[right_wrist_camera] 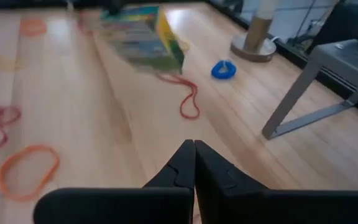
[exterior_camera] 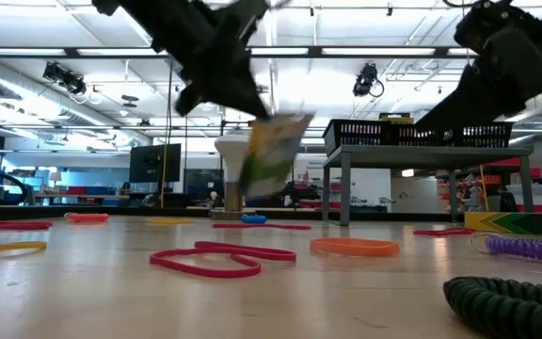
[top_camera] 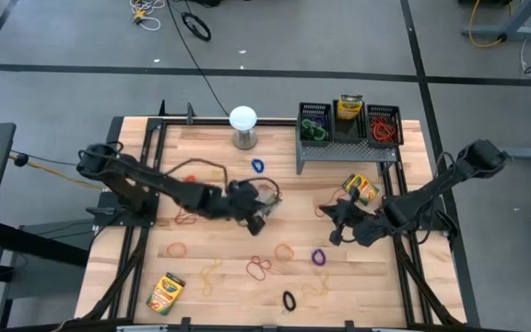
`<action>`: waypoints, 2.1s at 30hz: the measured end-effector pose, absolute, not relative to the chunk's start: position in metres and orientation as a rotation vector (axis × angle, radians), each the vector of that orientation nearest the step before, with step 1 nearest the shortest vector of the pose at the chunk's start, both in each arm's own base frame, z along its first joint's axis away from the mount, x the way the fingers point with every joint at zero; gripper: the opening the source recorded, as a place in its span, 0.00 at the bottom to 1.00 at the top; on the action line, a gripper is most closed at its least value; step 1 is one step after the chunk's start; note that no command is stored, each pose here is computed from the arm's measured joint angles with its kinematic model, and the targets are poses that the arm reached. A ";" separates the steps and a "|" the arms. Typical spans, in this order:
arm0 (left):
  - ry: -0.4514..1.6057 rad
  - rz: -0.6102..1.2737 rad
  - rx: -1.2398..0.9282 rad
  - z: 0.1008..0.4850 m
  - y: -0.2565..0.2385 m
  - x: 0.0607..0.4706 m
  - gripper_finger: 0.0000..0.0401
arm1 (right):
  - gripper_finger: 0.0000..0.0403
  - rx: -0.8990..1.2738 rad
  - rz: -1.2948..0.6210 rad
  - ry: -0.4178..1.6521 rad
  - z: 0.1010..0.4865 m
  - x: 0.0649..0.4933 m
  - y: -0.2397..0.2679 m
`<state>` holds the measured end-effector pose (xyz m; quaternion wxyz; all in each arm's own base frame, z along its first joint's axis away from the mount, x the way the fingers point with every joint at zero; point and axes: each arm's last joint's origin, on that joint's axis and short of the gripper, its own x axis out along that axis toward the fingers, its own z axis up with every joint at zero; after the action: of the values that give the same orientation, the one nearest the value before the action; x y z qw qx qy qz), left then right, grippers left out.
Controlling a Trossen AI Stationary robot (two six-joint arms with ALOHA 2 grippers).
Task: Pick & Place Office Desk Supplies
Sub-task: Put the yellow crayon box into the middle black basket on the shelf
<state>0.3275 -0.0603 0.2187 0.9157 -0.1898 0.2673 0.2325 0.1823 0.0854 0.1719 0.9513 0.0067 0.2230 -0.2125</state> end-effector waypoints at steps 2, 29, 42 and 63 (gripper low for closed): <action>0.406 0.455 -0.403 0.216 -0.070 0.332 0.01 | 0.01 0.037 -0.445 0.400 0.166 0.181 0.087; -0.432 0.225 -0.600 0.185 -0.047 0.372 0.01 | 0.77 -0.445 -0.978 0.298 0.130 0.279 0.113; -0.435 0.121 -0.545 0.192 -0.038 0.375 0.01 | 0.77 -0.602 -0.718 0.406 0.139 0.288 0.116; 0.400 0.168 0.050 0.177 -0.077 0.329 0.07 | 0.42 -0.359 -0.400 0.440 0.121 0.281 0.118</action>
<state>0.3291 -0.0765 0.1773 0.9763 0.0248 0.1985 0.0831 0.2806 0.1176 0.1215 0.9403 -0.1759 0.2155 -0.1961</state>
